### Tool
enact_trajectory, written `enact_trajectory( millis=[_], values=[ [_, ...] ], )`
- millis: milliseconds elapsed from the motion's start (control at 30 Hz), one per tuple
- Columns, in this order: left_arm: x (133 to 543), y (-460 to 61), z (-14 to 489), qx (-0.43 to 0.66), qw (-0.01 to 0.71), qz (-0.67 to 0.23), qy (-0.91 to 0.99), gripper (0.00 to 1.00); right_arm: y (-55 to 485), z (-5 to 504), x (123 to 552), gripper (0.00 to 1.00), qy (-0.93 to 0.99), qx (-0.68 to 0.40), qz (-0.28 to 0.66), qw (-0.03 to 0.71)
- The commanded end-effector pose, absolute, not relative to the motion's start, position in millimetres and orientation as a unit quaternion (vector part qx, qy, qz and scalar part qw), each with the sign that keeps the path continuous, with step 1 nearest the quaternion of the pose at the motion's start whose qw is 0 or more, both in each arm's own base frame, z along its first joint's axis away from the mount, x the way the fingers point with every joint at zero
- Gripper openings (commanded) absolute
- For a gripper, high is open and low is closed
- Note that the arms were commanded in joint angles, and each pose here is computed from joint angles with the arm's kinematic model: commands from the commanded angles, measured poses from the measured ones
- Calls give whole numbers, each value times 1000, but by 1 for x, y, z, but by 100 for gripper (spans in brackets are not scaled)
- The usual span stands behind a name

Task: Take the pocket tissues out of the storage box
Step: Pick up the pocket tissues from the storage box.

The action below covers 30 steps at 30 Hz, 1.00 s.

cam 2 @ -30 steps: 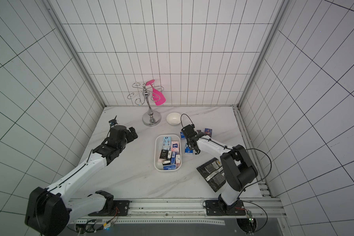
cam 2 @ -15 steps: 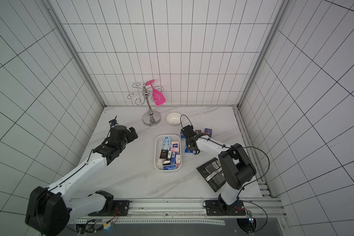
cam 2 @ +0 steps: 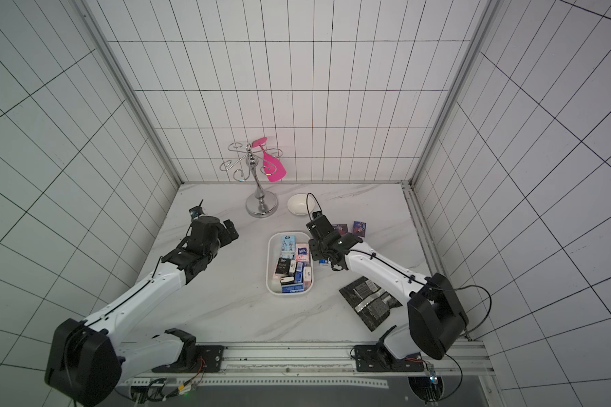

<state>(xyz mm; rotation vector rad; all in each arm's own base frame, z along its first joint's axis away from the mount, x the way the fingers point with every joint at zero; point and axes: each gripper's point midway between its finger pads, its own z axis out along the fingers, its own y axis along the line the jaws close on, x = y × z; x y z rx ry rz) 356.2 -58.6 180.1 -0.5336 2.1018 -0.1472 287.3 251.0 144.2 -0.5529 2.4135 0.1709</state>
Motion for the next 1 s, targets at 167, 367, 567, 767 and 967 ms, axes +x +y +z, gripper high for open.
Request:
enact_trajectory(
  millis=[167, 367, 567, 767, 967],
  values=[
    [358, -59, 180, -219, 466, -60, 855, 98, 292, 160, 238, 52, 907, -251, 117, 318],
    [356, -59, 182, -218, 468, -63, 854, 98, 294, 146, 225, 53, 915, -253, 91, 302],
    [356, -60, 188, -215, 474, -68, 851, 98, 291, 135, 218, 54, 921, -241, 82, 295],
    [355, -60, 192, -212, 478, -70, 850, 98, 285, 120, 214, 54, 928, -233, 72, 283],
    [354, -59, 197, -210, 484, -70, 846, 98, 281, 106, 214, 53, 932, -226, 59, 277]
  ],
)
